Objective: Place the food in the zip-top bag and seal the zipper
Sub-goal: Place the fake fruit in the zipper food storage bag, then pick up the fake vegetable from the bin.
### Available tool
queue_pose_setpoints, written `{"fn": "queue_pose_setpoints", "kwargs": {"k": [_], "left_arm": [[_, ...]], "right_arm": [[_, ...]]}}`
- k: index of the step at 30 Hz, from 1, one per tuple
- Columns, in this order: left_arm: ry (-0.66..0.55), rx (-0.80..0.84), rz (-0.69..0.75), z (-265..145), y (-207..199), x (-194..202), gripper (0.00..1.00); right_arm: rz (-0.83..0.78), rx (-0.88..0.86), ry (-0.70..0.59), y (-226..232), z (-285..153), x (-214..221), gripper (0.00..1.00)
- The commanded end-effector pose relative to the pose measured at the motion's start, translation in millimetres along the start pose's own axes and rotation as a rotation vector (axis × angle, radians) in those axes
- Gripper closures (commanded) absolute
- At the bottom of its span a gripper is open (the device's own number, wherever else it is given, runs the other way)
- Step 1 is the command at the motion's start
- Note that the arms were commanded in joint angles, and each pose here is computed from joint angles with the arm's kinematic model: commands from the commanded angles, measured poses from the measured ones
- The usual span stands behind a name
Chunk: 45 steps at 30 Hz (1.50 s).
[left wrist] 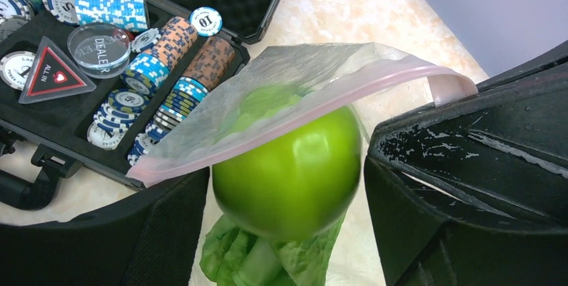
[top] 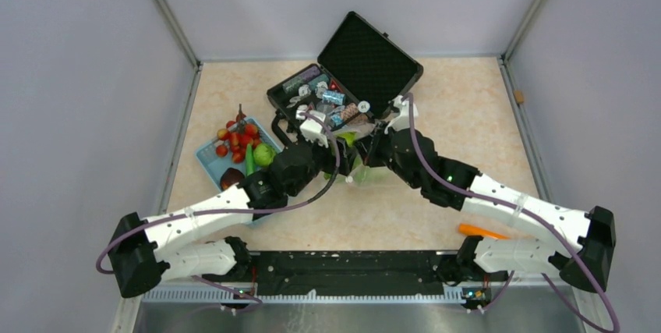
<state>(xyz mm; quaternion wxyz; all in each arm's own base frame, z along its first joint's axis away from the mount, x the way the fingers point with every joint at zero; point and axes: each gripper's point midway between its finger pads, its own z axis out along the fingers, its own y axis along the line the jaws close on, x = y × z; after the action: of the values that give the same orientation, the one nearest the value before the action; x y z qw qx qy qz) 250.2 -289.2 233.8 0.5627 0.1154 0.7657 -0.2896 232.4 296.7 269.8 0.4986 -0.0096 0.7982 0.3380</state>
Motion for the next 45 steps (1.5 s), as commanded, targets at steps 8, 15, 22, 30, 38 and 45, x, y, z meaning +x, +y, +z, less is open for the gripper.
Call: {"fn": "queue_pose_setpoints", "kwargs": {"k": [8, 15, 22, 30, 38, 45], "left_arm": [[-0.148, 0.057, -0.003, -25, -15, -62, 0.02], [-0.196, 0.086, -0.029, -53, -10, -70, 0.02], [-0.230, -0.095, -0.078, -74, 35, -64, 0.01], [-0.186, -0.463, -0.164, -93, 113, -28, 0.01], [-0.091, -0.503, -0.300, -91, 153, -4, 0.01], [-0.057, -0.620, -0.322, -97, 183, 4, 0.01]], "right_arm": [[0.054, 0.008, -0.151, 3, -17, -59, 1.00], [0.051, 0.054, -0.168, -17, -20, -65, 1.00], [0.048, 0.125, -0.170, -41, -25, -53, 1.00], [0.061, 0.044, -0.108, -31, -19, -34, 1.00], [0.055, 0.033, -0.069, -27, -12, -26, 1.00], [0.045, 0.031, -0.073, -26, -13, -28, 1.00]]}}
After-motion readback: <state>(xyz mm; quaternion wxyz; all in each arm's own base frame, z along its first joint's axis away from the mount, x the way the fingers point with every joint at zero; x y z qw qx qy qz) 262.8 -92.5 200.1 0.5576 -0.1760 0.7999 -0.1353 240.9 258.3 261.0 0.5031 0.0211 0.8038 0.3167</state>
